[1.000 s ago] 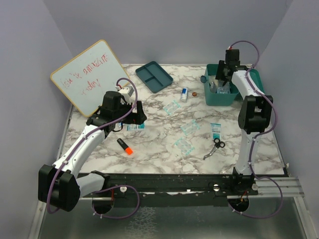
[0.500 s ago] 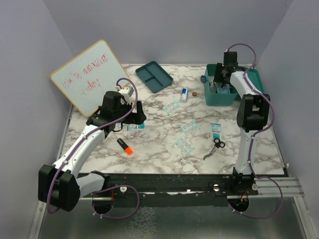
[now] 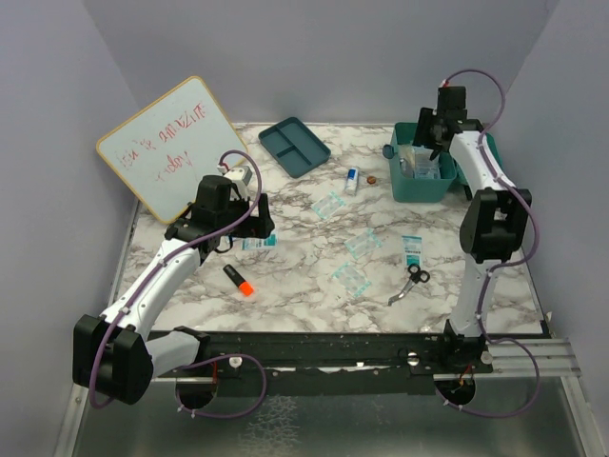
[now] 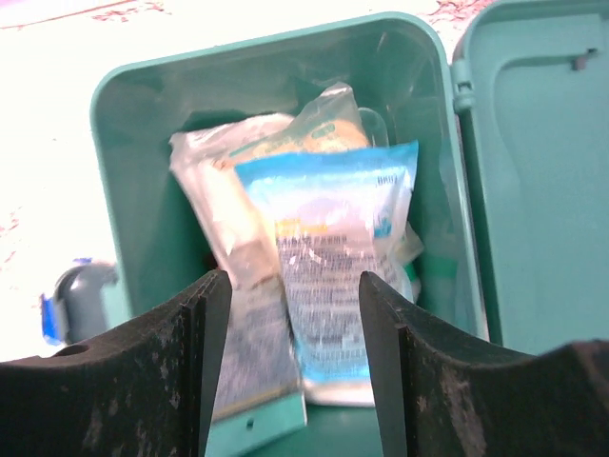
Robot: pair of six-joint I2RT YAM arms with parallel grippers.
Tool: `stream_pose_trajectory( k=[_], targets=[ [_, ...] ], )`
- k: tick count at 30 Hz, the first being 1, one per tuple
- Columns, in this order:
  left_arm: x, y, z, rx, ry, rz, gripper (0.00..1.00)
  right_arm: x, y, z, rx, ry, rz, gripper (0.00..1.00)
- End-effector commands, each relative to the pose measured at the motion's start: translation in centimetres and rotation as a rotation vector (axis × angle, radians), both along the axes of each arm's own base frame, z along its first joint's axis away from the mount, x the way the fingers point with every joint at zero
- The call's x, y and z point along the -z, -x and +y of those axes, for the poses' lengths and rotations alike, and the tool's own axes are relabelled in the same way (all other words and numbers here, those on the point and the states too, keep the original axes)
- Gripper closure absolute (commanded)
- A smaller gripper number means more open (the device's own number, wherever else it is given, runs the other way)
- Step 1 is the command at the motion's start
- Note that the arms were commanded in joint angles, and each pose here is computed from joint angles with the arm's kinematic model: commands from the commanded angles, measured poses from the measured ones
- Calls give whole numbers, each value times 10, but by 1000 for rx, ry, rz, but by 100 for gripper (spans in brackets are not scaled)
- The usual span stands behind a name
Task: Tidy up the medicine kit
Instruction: Place the medical item at the medicine box, then pick up the scissors from the center of the board.
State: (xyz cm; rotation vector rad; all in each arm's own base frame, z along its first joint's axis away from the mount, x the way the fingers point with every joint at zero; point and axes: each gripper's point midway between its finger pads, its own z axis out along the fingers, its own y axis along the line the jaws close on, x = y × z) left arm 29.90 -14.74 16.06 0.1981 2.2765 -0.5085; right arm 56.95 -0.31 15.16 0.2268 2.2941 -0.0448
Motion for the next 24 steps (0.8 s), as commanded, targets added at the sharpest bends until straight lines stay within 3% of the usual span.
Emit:
stream_pose_trajectory(
  k=[1,11,24],
  targets=[
    [-3,-1,13,-75,-35,-17,1,-50,29,12,-22,-81,-64,38],
    [-6,-1,16,-114,-19,-22,1,-72,115,58,-100,-292,-88,42],
    [-9,0,14,-104,-5,-37,1,-11,237,66,36,-402,80,44]
  ],
)
